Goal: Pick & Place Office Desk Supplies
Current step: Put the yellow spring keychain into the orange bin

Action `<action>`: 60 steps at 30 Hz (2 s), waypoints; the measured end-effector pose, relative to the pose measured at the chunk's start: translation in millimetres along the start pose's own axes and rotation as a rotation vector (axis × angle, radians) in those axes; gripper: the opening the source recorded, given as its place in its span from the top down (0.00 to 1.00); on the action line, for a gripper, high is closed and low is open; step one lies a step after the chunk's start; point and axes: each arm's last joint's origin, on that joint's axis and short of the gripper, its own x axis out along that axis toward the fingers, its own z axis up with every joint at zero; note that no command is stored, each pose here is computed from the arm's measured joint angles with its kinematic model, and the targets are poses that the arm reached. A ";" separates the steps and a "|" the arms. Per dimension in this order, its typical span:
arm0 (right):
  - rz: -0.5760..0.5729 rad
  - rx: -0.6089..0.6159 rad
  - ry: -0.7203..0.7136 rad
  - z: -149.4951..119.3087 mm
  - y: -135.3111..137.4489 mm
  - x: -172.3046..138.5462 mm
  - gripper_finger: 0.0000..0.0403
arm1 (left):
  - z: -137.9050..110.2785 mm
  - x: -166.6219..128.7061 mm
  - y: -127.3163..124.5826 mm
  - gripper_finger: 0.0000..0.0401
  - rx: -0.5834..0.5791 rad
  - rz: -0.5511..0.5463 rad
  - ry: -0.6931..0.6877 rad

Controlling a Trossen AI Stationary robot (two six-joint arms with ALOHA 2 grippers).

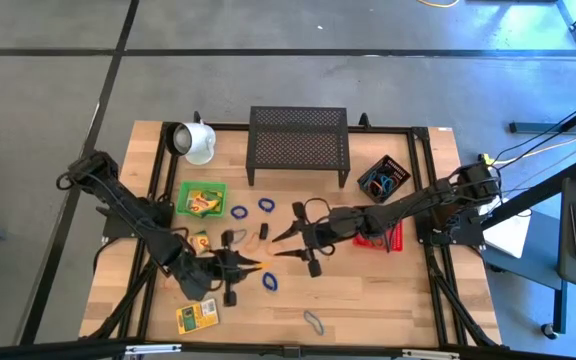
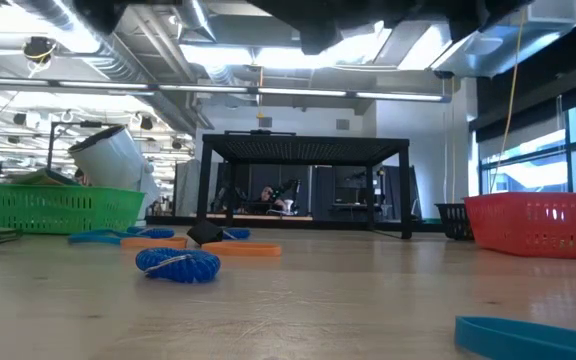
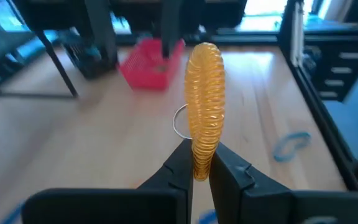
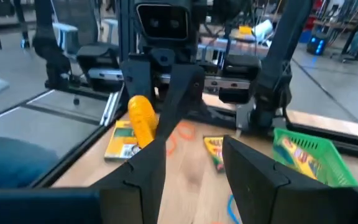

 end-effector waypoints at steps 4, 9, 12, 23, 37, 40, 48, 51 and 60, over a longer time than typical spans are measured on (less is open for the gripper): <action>0.024 0.037 -0.013 1.2 0.6 -0.1 0.60 | 6.6 -0.2 -0.3 0.93 0.055 0.045 -0.065; 0.062 0.049 -0.028 2.6 1.6 -0.1 0.60 | 14.6 -0.3 0.9 0.93 0.096 0.129 -0.136; 0.060 0.047 -0.048 4.5 1.4 -0.2 0.60 | 18.7 3.2 4.1 0.93 0.097 0.139 -0.152; 0.048 0.042 -0.108 10.3 0.7 -0.6 0.60 | 25.3 27.3 25.2 0.93 0.056 0.103 -0.124; -0.102 0.054 -0.098 9.9 -3.6 -0.7 0.91 | 25.7 27.5 25.3 0.91 0.016 0.100 -0.128; -0.103 0.059 -0.099 9.9 -3.7 -0.7 0.96 | 25.8 27.6 25.5 0.86 -0.059 0.099 -0.133; -0.179 0.112 -0.053 9.2 -5.9 -3.5 0.93 | 24.9 27.3 25.5 0.69 -0.128 0.104 -0.132; -0.271 0.153 0.039 9.8 -8.6 -11.7 0.95 | 20.2 27.4 26.4 0.64 -0.138 0.124 -0.098; -0.504 0.317 0.409 6.4 -9.8 -58.9 0.92 | -2.6 22.8 29.7 0.59 -0.199 0.191 0.050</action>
